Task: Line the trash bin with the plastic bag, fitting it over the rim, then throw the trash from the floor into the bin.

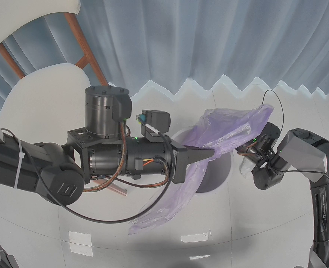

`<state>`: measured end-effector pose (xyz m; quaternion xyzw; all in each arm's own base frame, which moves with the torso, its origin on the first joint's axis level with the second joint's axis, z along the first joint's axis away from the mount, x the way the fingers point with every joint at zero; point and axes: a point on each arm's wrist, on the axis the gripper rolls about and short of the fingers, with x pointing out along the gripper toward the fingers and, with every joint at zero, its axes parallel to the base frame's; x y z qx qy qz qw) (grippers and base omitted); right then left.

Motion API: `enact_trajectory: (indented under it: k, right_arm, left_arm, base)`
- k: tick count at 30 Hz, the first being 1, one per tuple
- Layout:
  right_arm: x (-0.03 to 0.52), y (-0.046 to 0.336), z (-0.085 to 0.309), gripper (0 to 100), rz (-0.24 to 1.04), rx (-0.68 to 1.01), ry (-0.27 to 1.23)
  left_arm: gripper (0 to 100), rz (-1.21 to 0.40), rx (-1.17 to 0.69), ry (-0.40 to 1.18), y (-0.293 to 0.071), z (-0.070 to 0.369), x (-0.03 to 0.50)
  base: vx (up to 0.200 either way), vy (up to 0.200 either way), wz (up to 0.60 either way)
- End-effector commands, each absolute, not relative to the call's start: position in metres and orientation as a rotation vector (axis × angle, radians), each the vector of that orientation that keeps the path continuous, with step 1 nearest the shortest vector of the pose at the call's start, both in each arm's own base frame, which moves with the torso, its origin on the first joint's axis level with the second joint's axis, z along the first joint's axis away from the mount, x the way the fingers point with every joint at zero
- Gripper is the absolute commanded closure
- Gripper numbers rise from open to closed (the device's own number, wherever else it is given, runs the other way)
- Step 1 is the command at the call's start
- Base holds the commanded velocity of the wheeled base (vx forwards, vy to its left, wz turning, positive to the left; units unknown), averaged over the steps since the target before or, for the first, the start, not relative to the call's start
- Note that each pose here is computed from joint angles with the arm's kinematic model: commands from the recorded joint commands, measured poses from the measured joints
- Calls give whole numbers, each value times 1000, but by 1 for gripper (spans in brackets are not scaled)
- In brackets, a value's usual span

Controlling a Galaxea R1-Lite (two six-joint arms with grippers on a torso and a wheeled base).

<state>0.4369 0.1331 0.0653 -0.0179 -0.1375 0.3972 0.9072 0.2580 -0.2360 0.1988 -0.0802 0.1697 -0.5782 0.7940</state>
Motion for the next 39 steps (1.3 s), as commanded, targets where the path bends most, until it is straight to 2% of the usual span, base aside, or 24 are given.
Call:
enact_trajectory:
  k: [1, 9, 11, 13, 14, 16, 18, 20, 23, 25, 27, 28, 38, 39]
  right_arm:
    - [360, 152, 47, 100, 1044, -63, -78]
    - [347, 144, 32, 100, 1036, -57, 9]
    - [352, 135, 39, 100, 970, -53, -8]
    - [360, 104, 63, 100, 817, -23, -49]
    - [360, 104, 63, 100, 817, -23, -49]
    - [348, 74, 94, 100, 730, 63, -55]
    - [338, 64, 103, 100, 705, 96, -43]
    - [308, 46, 114, 100, 663, 139, 7]
    - [267, 38, 101, 100, 635, 166, 135]
    - [241, 38, 86, 100, 637, 186, 235]
    - [203, 48, 64, 100, 695, 184, 388]
    - [197, 53, 60, 100, 718, 182, 415]
    - [191, 109, 38, 100, 961, 145, 516]
    - [188, 126, 33, 100, 1029, 132, 534]
  left_arm:
    - [100, -1224, -195, 344, -237, 200, 271]
    - [100, -1211, -213, 314, -254, 193, 301]
    - [100, -1216, -211, 307, -262, 190, 308]
    - [100, -1219, -216, 284, -267, 194, 313]
    - [100, -1219, -216, 284, -267, 194, 313]
    - [100, -1211, -266, 290, -271, 202, 312]
    - [100, -1206, -297, 301, -272, 205, 310]
    - [100, -1189, -335, 299, -279, 211, 307]
    - [100, -1175, -339, 268, -284, 215, 314]
    - [100, -1175, -342, 254, -287, 216, 320]
    - [100, -1167, -345, 237, -291, 219, 323]
    - [100, -1160, -346, 236, -291, 219, 323]
    - [100, -1082, -351, 231, -305, 207, 330]
    - [100, -1079, -351, 232, -304, 206, 331]
  base:
    - [0, 0, 0]
    - [0, 0, 0]
    - [0, 0, 0]
    - [0, 0, 0]
    - [0, 0, 0]
    - [0, 0, 0]
    - [0, 0, 0]
    - [0, 0, 0]
    - [0, 0, 0]
    - [0, 0, 0]
    - [0, 0, 0]
    - [0, 0, 0]
    - [0, 0, 0]
    - [0, 0, 0]
